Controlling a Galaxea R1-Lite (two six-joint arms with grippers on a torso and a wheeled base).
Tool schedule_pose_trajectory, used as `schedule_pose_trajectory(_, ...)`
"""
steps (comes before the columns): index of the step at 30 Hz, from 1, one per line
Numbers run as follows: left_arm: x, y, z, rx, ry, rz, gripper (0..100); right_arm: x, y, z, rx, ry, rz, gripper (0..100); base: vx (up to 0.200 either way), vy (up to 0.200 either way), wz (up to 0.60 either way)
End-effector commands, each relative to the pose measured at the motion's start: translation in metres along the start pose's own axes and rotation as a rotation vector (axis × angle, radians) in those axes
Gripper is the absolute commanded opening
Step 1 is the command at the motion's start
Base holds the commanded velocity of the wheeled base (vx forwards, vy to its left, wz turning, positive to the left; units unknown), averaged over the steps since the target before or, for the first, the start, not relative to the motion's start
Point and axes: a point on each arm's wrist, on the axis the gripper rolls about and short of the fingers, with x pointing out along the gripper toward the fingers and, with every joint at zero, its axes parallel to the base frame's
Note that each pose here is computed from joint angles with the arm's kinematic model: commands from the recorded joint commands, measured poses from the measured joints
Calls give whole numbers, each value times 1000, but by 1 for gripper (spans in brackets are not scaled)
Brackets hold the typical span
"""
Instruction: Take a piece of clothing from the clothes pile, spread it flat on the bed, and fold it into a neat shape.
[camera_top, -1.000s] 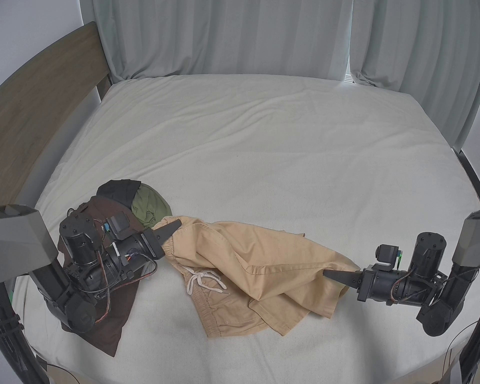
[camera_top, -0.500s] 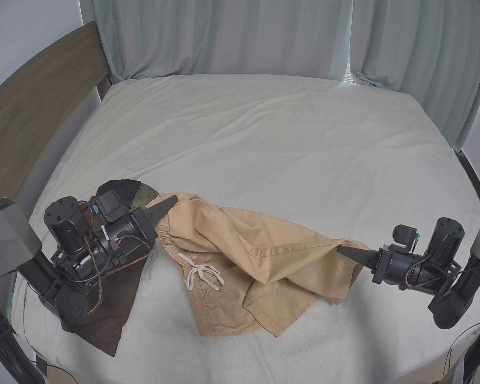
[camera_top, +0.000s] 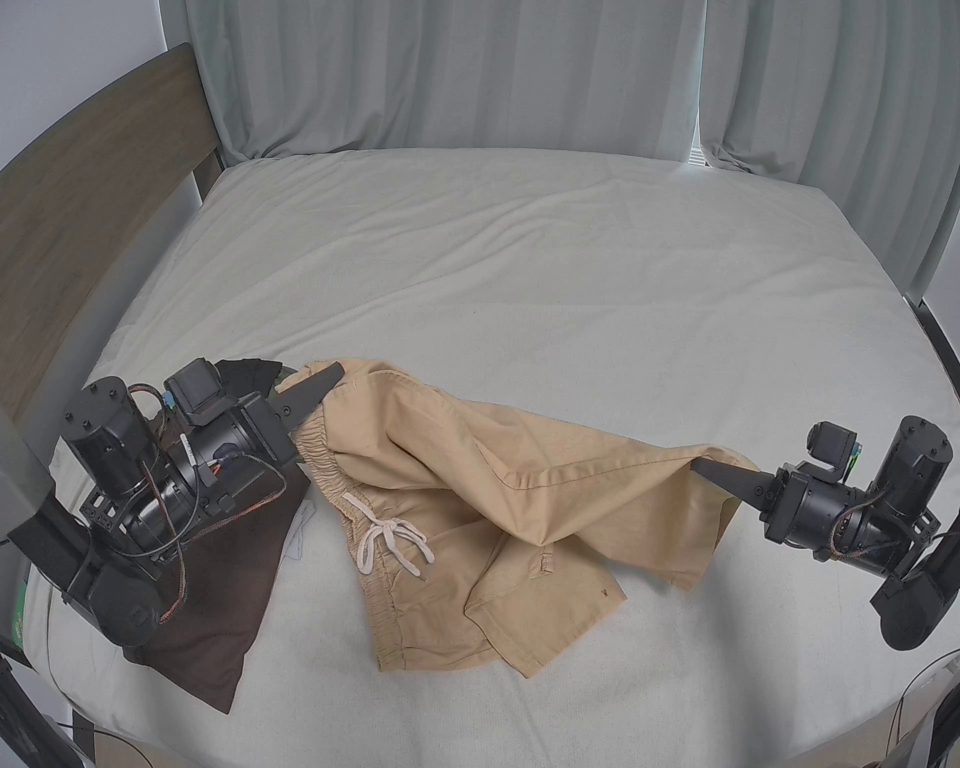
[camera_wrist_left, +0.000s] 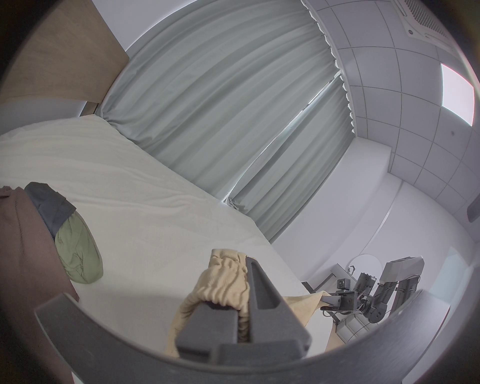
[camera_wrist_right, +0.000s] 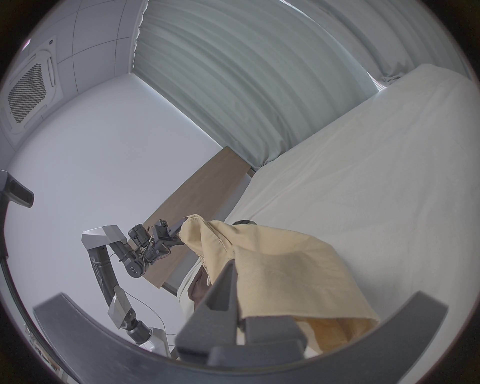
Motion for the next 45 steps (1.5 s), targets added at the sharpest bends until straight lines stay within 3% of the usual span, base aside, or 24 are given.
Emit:
schedule_pose_trajectory(1, -3, 0, 8, 12, -26, 4, 0, -2, 1, 5, -11, -19, -2, 0, 0, 0, 0)
schedule_pose_trajectory(21, -15, 27, 21, 27, -26, 40, 0, -9, -12, 19, -18, -77, -47, 0, 0, 0, 0)
schedule_pose_trajectory(45, -18, 38, 22, 28, -18, 55, 0, -12, -18, 28, -36, -112, -69, 0, 0, 0, 0)
